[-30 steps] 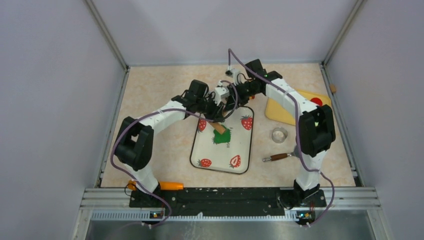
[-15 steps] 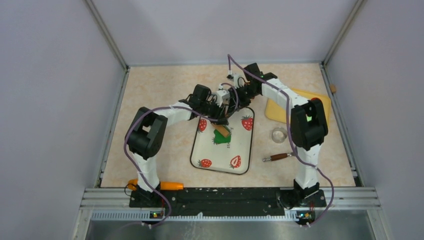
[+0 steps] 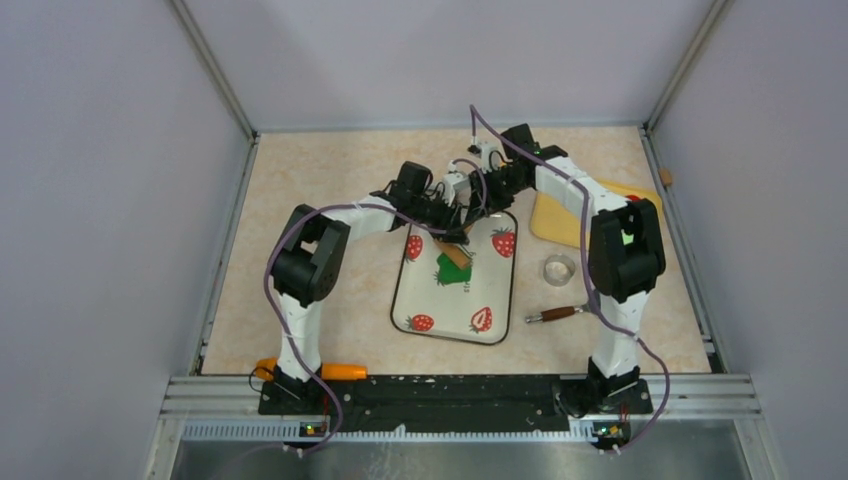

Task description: Roll out the dumpling wrappers from the dough

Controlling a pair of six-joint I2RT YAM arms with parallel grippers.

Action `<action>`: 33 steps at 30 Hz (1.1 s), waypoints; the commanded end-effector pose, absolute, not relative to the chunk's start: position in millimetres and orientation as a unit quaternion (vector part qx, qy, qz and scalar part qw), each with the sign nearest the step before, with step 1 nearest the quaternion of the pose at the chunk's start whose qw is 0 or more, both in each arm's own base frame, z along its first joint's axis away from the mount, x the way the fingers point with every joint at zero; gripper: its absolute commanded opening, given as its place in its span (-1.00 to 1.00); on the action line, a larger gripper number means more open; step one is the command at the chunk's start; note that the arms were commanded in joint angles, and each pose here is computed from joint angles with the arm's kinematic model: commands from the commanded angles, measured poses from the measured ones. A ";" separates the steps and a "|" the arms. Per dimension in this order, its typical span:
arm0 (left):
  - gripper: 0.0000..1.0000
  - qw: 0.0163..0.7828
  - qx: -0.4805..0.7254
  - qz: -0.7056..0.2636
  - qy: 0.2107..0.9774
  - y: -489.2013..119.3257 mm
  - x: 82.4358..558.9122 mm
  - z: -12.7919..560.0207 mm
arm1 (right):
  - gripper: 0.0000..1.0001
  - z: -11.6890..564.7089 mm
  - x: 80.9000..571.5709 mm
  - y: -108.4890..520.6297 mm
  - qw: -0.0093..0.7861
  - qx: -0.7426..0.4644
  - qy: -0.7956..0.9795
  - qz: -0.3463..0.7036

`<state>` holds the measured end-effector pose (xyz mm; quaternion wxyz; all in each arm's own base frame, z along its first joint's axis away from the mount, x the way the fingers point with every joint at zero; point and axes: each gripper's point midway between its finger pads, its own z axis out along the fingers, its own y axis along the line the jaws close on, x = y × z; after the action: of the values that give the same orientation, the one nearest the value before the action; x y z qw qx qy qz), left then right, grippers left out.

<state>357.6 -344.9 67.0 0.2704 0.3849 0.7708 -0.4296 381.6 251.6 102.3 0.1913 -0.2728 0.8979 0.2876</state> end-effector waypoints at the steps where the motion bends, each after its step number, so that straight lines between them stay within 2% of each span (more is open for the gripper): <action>1: -1.00 0.269 0.322 -0.393 0.818 -355.3 386.7 43.9 | -1.00 31.3 360.8 206.6 0.130 -0.365 0.913 0.129; 7: -1.00 0.282 0.333 -0.403 0.804 -368.9 397.7 63.6 | -1.00 49.6 371.4 204.5 0.148 -0.354 0.913 0.139; 14: -1.00 0.344 0.359 -0.425 0.757 -381.6 409.0 146.1 | -1.00 116.0 382.1 214.2 0.207 -0.362 0.895 0.157; 20: -1.00 0.361 0.371 -0.452 0.727 -384.8 393.9 201.1 | -1.00 159.9 366.1 225.1 0.224 -0.359 0.881 0.211; 24: -1.00 0.365 0.389 -0.440 0.723 -373.1 376.0 198.8 | -1.00 164.3 354.1 226.3 0.218 -0.352 0.881 0.228; 29: -1.00 0.347 0.417 -0.414 0.731 -364.5 362.9 160.9 | -1.00 134.1 340.3 222.3 0.184 -0.345 0.890 0.234; 33: -1.00 0.331 0.403 -0.406 0.750 -367.1 370.6 130.7 | -1.00 114.1 344.7 220.9 0.173 -0.344 0.895 0.225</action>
<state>353.1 -363.5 126.1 0.3065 0.4286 0.7370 -0.4234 364.2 230.6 164.4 0.2327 -0.2870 0.8845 0.2848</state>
